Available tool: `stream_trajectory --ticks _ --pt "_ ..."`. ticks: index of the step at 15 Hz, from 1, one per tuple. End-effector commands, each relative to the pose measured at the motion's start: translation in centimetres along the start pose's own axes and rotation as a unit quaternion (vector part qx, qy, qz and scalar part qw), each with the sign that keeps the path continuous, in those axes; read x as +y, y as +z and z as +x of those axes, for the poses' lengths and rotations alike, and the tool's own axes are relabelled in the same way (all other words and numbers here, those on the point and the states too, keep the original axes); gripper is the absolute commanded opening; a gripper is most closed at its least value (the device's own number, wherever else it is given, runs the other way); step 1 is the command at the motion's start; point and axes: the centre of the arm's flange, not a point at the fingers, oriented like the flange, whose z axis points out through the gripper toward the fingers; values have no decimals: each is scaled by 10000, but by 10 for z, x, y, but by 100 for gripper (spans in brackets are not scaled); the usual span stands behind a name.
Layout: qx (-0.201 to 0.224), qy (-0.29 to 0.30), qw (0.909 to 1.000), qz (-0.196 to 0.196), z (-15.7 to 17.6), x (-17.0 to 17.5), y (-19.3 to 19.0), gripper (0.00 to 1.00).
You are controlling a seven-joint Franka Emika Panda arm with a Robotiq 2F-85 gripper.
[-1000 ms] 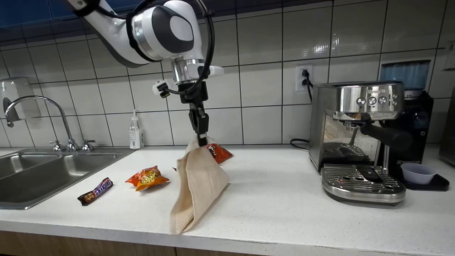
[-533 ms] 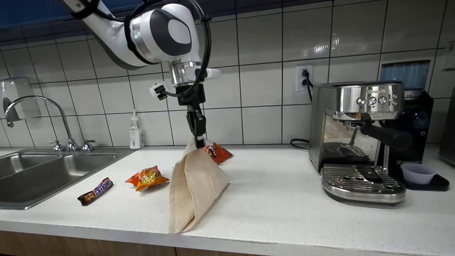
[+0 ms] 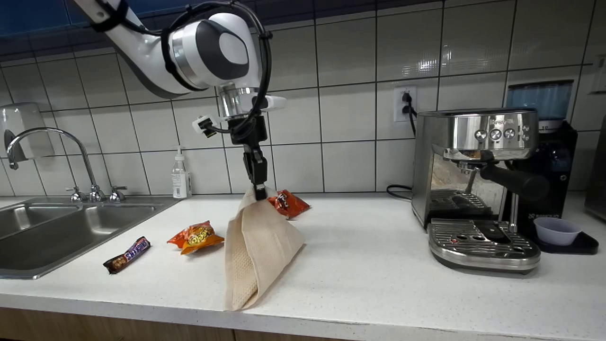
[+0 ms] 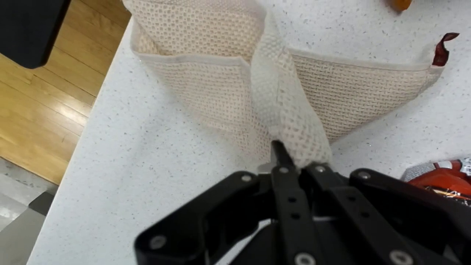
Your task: Fold the cloth
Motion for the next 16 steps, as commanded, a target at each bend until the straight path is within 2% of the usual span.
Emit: stream_trajectory --ticks 1,16 --pt "127 115 9997 -167 -5 -17 4 1" --pt "220 262 9992 -222 -3 -57 27 1"
